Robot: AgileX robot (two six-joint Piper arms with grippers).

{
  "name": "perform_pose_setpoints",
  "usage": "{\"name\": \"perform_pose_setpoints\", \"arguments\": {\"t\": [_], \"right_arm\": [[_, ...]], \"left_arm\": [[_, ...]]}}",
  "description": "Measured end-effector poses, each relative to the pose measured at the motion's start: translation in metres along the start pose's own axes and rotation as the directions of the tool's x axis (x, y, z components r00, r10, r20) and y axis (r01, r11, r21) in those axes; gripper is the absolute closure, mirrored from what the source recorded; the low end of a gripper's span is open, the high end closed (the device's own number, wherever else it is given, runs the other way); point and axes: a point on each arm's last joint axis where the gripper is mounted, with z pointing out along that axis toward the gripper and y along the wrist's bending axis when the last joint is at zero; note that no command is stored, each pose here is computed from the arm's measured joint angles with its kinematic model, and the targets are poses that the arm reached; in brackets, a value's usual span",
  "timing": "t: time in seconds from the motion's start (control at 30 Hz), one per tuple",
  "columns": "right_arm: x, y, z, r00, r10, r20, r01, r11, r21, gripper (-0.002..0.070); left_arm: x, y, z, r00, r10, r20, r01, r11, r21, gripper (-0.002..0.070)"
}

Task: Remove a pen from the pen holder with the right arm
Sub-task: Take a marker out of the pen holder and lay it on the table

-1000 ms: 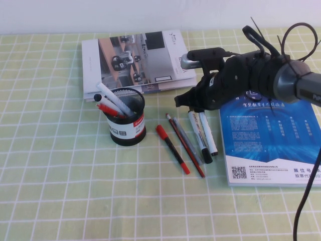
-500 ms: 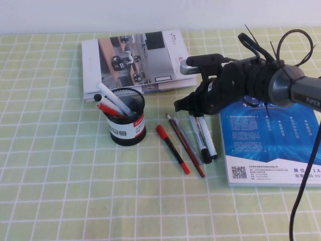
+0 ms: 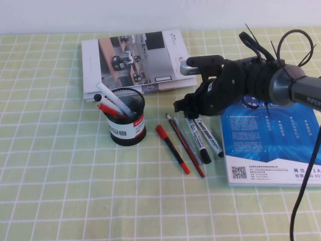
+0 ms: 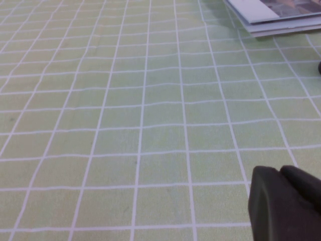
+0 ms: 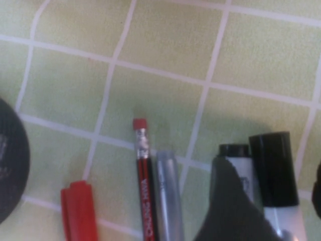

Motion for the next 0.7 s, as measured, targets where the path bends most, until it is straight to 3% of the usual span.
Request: {"name": "perform_pose_setpoints", "arguments": {"t": [0.17,0.4,0.7], "right_arm": [[-0.007,0.01,-0.027,1.0,-0.015,0.014,0.015,1.0,-0.014,0.04],[-0.002,0.034,-0.119,0.991,-0.067,0.113,0.075,0.995,-0.062,0.064],[0.046,0.02,-0.213,0.989,-0.086,0.12,0.093,0.994,-0.058,0.0687]], "left_arm": [[0.0,0.0,0.0,1.0,0.0,0.0,0.0,1.0,0.0,0.068],[0.0,0.0,0.0,1.0,0.0,0.0,0.0,1.0,0.0,0.068],[0.0,0.0,0.0,1.0,0.0,0.0,0.0,1.0,0.0,0.068]]}}
